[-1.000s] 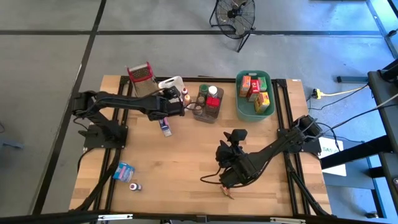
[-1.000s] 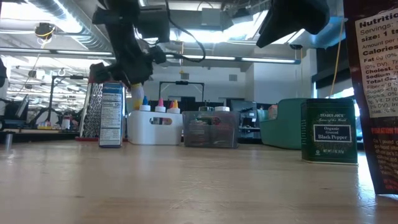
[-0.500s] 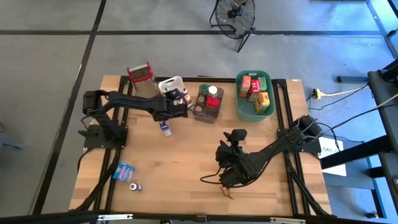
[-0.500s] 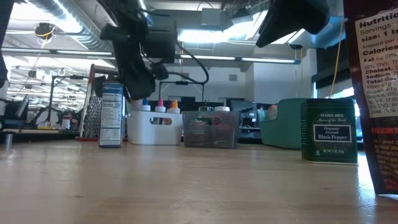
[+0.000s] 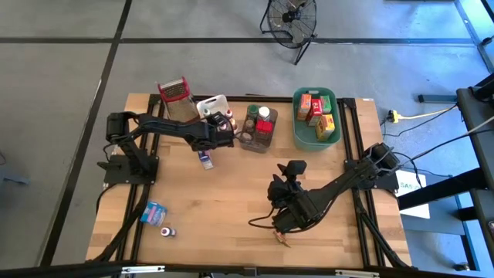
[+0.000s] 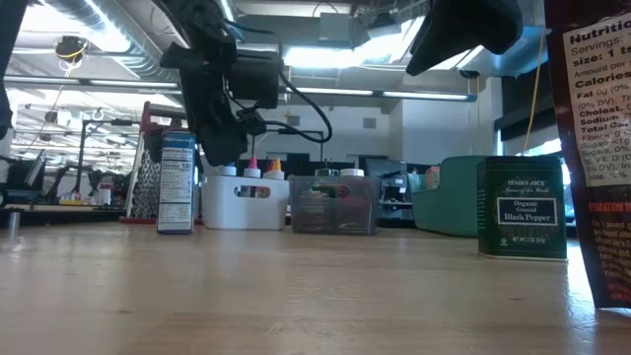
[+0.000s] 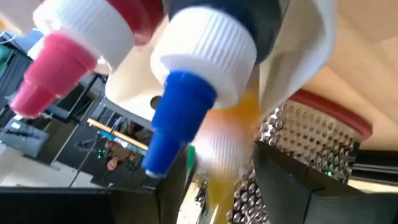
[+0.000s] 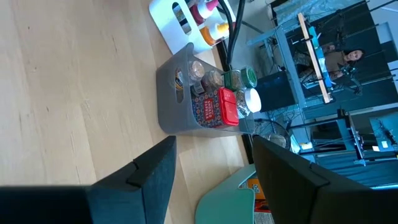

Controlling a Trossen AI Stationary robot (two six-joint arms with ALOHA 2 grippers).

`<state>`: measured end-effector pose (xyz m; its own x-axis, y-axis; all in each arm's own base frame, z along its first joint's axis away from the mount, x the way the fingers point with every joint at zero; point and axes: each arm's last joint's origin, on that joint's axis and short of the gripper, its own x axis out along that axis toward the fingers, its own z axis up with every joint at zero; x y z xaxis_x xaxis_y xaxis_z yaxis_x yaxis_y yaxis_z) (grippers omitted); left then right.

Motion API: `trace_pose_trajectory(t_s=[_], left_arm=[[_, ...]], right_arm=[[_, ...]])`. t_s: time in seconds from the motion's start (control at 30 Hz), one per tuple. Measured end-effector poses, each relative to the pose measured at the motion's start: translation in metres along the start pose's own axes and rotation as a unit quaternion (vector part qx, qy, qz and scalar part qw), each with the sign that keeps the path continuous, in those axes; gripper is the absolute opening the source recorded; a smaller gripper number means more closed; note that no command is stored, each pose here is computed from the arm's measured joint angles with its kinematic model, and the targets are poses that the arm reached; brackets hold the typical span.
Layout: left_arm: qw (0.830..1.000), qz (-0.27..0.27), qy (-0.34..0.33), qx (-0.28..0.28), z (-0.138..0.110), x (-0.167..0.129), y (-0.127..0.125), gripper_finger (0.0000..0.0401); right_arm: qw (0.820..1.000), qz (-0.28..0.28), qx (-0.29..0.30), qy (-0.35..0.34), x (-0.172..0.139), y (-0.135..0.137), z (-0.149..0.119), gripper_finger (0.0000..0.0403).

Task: Pick & Place Kitchen Items
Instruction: Adjust the yellow food coloring in the white bin, then put the black spice can into the black bin

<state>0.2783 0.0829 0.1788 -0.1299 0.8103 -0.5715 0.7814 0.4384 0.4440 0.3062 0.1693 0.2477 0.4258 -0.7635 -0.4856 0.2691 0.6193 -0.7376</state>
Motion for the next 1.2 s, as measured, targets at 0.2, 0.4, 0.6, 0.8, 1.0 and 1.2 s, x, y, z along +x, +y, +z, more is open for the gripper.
trace_pose_trajectory(t_s=[0.2,0.4,0.6,0.8,1.0,1.2], left_arm=[[1.0,-0.003,-0.007,-0.004,0.0,0.0,0.0,0.017],[1.0,0.011,0.014,0.006,0.0,-0.001,0.001,0.0169],[0.997,0.044,0.055,0.018,-0.002,-0.008,0.001,0.0168],[0.997,0.074,0.036,-0.014,-0.011,-0.028,0.011,0.0168],[0.988,0.136,0.053,-0.047,-0.029,-0.059,0.018,0.0168],[0.964,0.195,0.023,-0.181,-0.073,-0.102,0.012,0.0168]], right_arm=[[1.0,0.0,0.0,0.0,0.0,0.0,0.0,0.0213],[1.0,0.0,0.0,0.0,0.0,0.0,0.0,0.0213],[1.0,0.0,0.0,0.0,0.0,0.0,0.0,0.0213],[1.0,0.0,0.0,0.0,0.0,0.0,0.0,0.0213],[1.0,0.005,0.0,0.004,0.0,0.0,0.0,0.0213],[1.0,0.004,-0.002,0.005,0.0,0.0,-0.001,0.0213]])
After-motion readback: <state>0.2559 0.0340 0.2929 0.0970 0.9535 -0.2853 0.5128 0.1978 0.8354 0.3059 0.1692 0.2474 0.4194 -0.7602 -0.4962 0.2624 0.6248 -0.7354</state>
